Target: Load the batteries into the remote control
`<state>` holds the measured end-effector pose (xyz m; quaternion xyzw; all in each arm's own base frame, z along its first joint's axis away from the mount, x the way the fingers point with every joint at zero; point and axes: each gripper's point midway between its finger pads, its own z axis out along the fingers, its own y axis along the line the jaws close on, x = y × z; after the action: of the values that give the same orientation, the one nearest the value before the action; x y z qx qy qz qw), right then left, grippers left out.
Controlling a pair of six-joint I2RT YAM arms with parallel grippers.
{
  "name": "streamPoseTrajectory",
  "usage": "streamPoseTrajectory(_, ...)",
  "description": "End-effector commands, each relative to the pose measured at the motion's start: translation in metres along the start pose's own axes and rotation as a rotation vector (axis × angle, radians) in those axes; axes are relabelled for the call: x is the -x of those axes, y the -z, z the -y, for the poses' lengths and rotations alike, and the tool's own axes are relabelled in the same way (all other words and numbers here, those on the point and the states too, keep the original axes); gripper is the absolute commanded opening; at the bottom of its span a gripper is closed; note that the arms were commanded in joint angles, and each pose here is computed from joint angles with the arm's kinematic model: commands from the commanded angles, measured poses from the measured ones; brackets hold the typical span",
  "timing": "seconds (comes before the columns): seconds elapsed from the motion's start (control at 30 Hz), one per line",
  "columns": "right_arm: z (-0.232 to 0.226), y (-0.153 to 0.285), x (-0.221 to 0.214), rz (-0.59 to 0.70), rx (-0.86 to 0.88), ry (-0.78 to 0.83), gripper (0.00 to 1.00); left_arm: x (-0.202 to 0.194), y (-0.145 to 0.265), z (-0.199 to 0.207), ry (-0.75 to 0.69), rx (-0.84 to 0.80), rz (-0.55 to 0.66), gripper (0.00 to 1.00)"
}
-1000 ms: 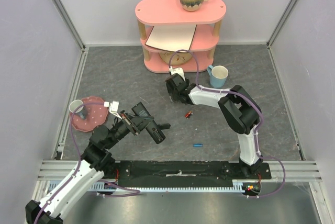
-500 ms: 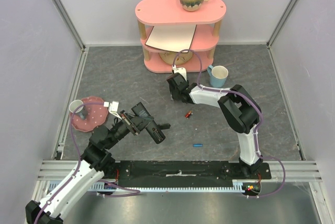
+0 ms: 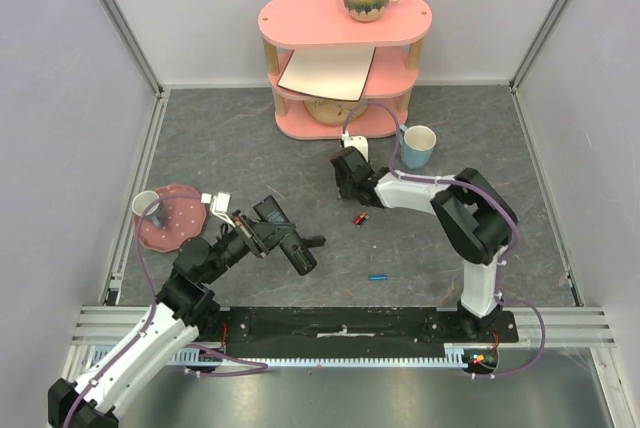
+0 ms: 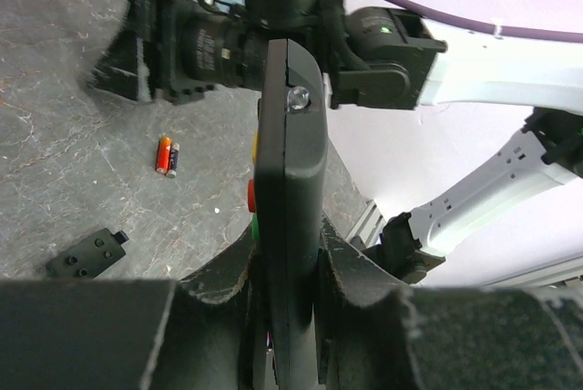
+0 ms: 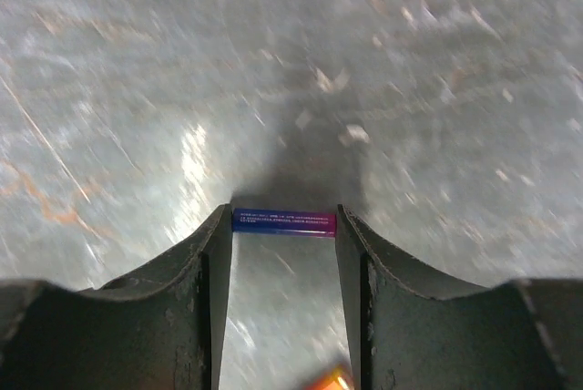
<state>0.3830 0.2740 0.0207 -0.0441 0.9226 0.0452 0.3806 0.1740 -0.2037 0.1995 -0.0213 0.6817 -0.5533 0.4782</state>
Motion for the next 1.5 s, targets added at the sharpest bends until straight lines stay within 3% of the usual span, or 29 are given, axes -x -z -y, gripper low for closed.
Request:
streamPoseTrajectory(0.0, 0.018, 0.046, 0.011, 0.033, 0.015, -0.005, 0.1, 0.004, -0.005, 0.017, -0.006, -0.077, -0.003, 0.02)
streamPoseTrajectory(0.2, 0.038, 0.105, 0.025, 0.1, 0.05, 0.005, 0.01, -0.007, -0.012, 0.027, 0.007, -0.133, -0.094, 0.02)
streamPoseTrajectory(0.33, 0.054, 0.121, 0.016, 0.108, 0.031, -0.022, 0.0, -0.006, -0.018, 0.026, 0.035, -0.152, -0.076, 0.02)
streamPoseTrajectory(0.97, 0.078, 0.126, -0.055, 0.007, 0.033, -0.118, 0.0, -0.02, -0.01, 0.045, 0.051, -0.31, -0.129, 0.02)
streamPoseTrajectory(1.17, 0.078, 0.133, -0.051, 0.042, 0.075, -0.056, 0.0, -0.026, -0.008, 0.047, 0.043, -0.321, -0.167, 0.02)
streamPoseTrajectory(1.47, 0.086, 0.132, -0.028, 0.046, -0.014, 0.052, 0.0, -0.027, -0.011, 0.04, 0.076, -0.289, -0.168, 0.02)
